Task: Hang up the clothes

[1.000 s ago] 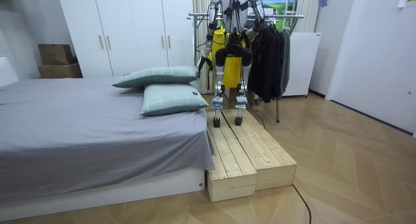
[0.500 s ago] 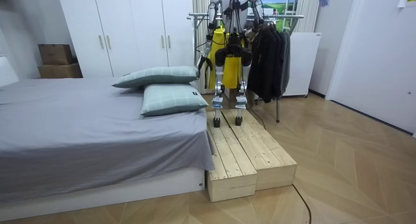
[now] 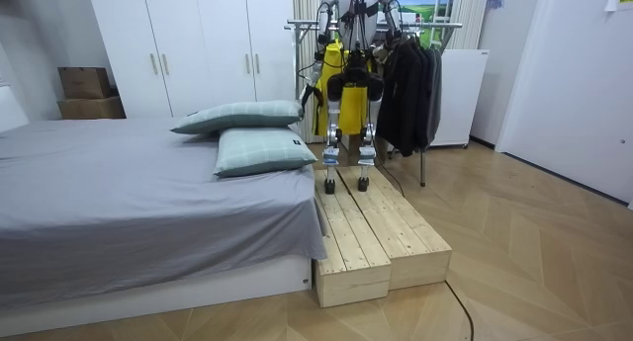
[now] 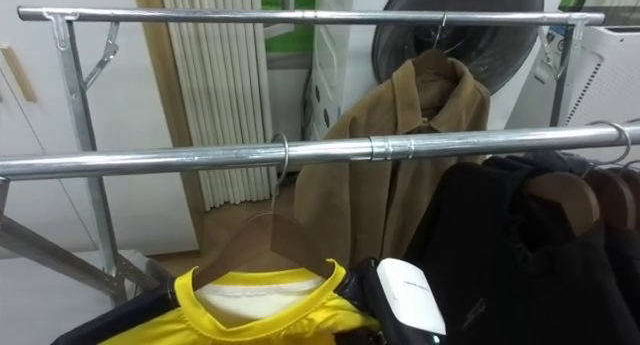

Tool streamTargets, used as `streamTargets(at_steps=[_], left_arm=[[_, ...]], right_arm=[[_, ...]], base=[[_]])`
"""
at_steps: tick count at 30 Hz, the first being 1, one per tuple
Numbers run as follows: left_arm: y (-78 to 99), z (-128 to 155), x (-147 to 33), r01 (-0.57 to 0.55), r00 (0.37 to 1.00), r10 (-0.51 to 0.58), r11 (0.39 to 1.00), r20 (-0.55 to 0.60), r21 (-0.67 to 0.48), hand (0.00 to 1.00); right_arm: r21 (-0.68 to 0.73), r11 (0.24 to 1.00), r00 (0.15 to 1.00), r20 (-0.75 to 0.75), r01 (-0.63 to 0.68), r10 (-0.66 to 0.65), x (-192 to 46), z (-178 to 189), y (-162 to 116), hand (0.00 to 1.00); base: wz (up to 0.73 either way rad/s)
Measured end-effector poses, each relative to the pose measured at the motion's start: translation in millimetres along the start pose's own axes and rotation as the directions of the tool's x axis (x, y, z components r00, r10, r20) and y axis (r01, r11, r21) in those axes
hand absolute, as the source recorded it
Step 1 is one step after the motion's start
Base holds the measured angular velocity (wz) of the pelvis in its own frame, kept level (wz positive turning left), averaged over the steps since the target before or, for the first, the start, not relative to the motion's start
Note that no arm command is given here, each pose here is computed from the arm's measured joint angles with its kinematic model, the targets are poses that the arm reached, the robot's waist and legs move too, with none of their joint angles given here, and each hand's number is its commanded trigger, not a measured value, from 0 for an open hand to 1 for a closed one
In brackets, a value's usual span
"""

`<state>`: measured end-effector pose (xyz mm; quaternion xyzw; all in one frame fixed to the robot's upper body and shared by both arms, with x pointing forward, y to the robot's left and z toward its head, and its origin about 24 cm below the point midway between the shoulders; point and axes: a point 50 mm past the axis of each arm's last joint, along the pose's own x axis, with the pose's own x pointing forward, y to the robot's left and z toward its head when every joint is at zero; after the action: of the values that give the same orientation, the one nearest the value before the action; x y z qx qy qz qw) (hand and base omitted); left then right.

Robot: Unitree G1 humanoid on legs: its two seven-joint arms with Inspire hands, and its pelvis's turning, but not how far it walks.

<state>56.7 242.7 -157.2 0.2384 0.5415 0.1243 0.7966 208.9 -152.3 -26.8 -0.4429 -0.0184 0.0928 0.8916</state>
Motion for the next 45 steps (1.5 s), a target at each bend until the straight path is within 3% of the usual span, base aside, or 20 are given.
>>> streamTargets(at_steps=[11,42,45], left_arm=[[0.1,0.1,0.0,-0.001,1.0,0.001,1.0,0.0,-0.001,0.0],[-2.3,0.3,-0.6,0.005,1.0,-0.005,1.0,0.001,-0.004,0.0],[-2.2,0.7,-0.5,0.004,1.0,-0.004,1.0,0.003,-0.005,0.0]], right_arm=[[0.008,0.998,0.986,-0.155,-0.067,0.068,-6.2,-22.8,8.7,0.0],[0.021,0.992,0.974,-0.191,-0.121,0.123,-6.2,-27.2,9.0,0.0],[0.091,0.991,0.971,-0.21,-0.095,0.113,-6.2,-28.6,7.7,0.0]], base=[[0.0],[0.0],[0.0]])
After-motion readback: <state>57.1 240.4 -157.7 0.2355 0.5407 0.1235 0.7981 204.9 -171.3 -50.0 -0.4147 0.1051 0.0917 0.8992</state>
